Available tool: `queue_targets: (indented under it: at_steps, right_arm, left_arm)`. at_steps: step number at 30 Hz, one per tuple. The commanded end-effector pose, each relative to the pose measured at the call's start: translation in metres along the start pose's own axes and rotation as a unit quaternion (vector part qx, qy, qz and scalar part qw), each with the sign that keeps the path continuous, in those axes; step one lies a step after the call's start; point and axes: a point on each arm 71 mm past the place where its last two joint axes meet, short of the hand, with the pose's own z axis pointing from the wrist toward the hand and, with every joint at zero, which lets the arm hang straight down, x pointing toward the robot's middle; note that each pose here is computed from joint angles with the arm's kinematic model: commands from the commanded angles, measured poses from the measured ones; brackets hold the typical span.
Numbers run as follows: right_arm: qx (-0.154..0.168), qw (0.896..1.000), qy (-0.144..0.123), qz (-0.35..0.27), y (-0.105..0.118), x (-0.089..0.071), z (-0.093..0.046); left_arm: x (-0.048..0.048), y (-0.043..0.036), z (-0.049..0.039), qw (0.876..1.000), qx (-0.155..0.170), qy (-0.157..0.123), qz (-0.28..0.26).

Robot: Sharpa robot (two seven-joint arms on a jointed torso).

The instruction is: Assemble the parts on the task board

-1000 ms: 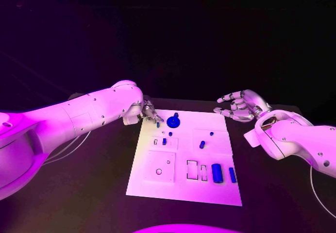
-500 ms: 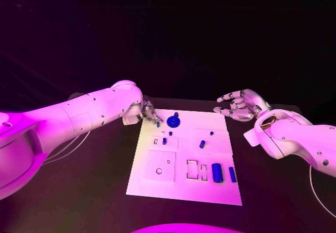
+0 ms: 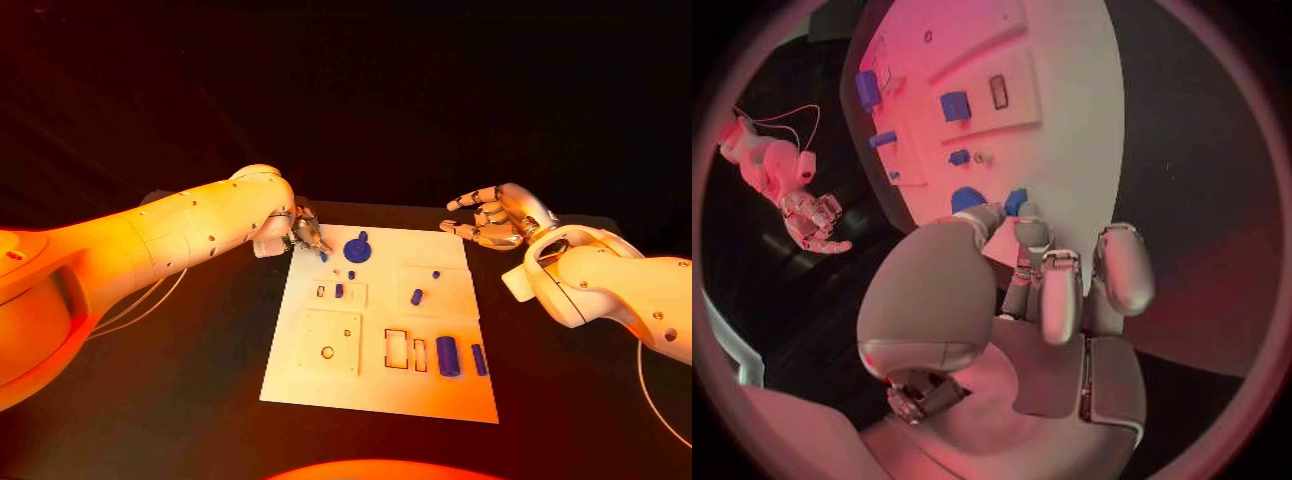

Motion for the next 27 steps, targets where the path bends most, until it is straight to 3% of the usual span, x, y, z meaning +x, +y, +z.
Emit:
queue_targets:
  at_steps: [1, 18, 27]
  right_arm:
    - [-0.007, 1.000, 0.006, -0.001, 0.0013, 0.0013, -0.0001]
    - [-0.007, 1.000, 0.006, -0.001, 0.0008, 0.0008, -0.0002]
    - [-0.007, 1.000, 0.006, -0.001, 0.0003, 0.0007, -0.0003]
  left_arm:
    - [0.0021, -0.0015, 0.0008, 1.000, 0.008, 0.011, -0.003]
    - [0.0029, 0.0035, 0.0006, 1.000, 0.008, 0.013, -0.007]
    - [0.0034, 0.0059, -0.0061, 0.999, 0.033, -0.004, -0.042]
